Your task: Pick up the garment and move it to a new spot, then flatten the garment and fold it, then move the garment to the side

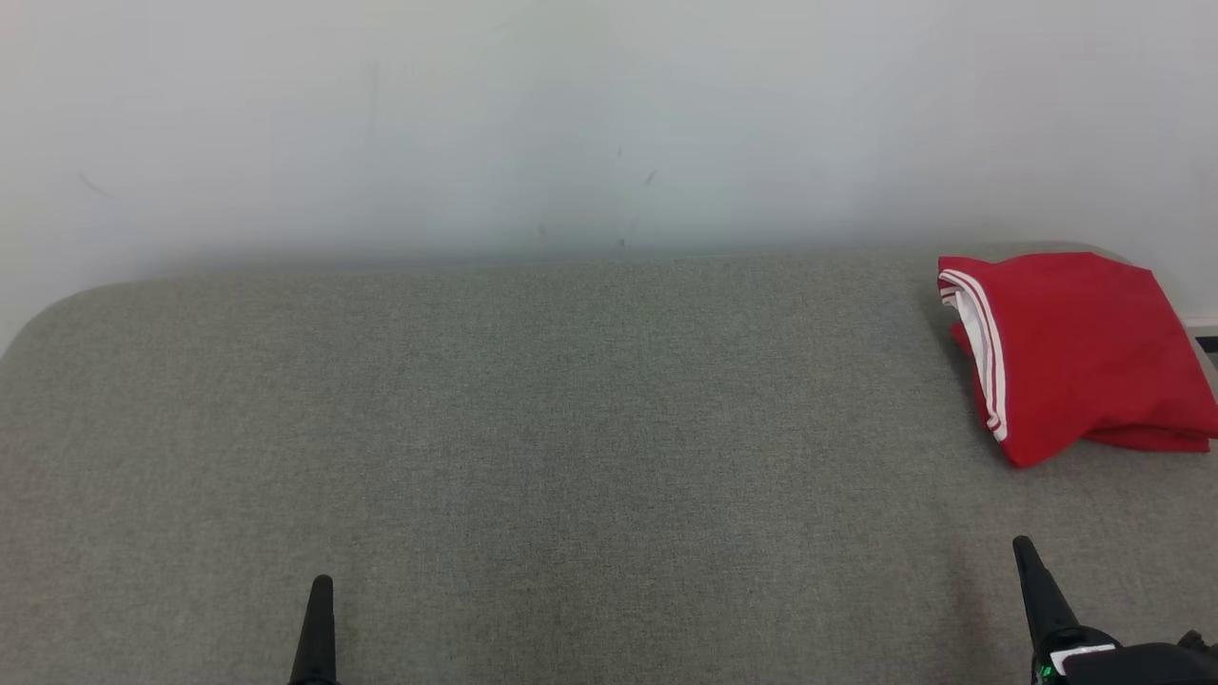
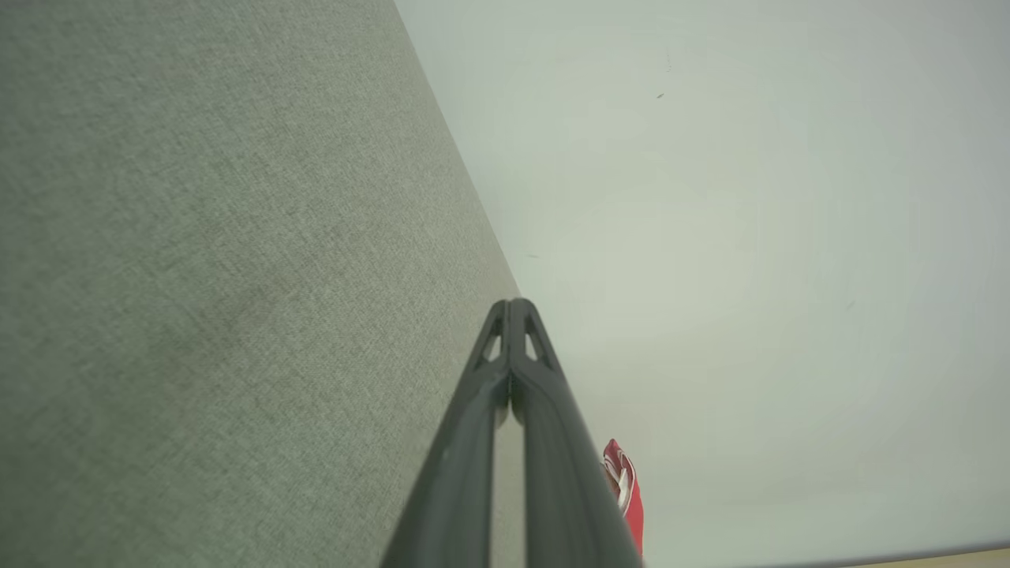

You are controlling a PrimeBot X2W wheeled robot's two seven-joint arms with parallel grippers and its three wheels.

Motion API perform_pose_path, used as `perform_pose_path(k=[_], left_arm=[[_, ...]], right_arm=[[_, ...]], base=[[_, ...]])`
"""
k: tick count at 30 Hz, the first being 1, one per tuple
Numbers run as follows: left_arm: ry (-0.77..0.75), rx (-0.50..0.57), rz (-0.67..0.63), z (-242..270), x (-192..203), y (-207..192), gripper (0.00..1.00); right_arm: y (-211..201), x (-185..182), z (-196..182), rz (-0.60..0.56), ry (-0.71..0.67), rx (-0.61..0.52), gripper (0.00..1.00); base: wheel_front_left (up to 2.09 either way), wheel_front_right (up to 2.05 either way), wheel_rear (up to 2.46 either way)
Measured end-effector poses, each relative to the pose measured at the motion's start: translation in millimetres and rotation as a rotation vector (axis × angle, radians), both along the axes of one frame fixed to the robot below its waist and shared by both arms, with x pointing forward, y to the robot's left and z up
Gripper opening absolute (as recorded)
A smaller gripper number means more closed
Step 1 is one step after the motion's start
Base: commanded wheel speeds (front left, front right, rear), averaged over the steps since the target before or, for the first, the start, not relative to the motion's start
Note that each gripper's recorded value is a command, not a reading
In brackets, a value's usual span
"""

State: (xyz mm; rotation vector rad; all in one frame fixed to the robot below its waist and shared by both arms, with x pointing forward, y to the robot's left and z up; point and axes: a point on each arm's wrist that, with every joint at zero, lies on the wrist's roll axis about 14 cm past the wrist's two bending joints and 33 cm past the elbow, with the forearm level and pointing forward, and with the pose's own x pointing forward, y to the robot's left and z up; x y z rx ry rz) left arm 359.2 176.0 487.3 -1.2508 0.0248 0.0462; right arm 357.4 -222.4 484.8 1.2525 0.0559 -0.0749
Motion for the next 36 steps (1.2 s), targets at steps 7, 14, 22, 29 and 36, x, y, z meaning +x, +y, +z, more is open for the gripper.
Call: perform_pose_path(k=[7, 14, 22, 29, 36], left_arm=[[-0.005, -0.061, -0.006, 2, 3, -3, 0.00], [-0.014, -0.126, -0.014, 6, 6, -6, 0.00], [-0.015, -0.188, -0.020, 7, 8, -8, 0.00], [-0.020, -0.242, -0.021, 9, 10, -10, 0.00], [-0.030, -0.279, -0.030, 12, 12, -12, 0.00]], right_arm=[[-3, 1, 2, -0.002, -0.008, 0.061, 0.00], [-6, 2, 5, -0.006, -0.022, 0.125, 0.00], [-8, 4, 10, -0.008, -0.041, 0.185, 0.00], [-11, 5, 12, -0.009, -0.054, 0.237, 0.00], [-13, 6, 15, -0.010, -0.069, 0.278, 0.00]], base=[[0.00, 0.00, 0.00], [0.00, 0.00, 0.00], [0.00, 0.00, 0.00], [0.00, 0.00, 0.00], [0.00, 0.00, 0.00]])
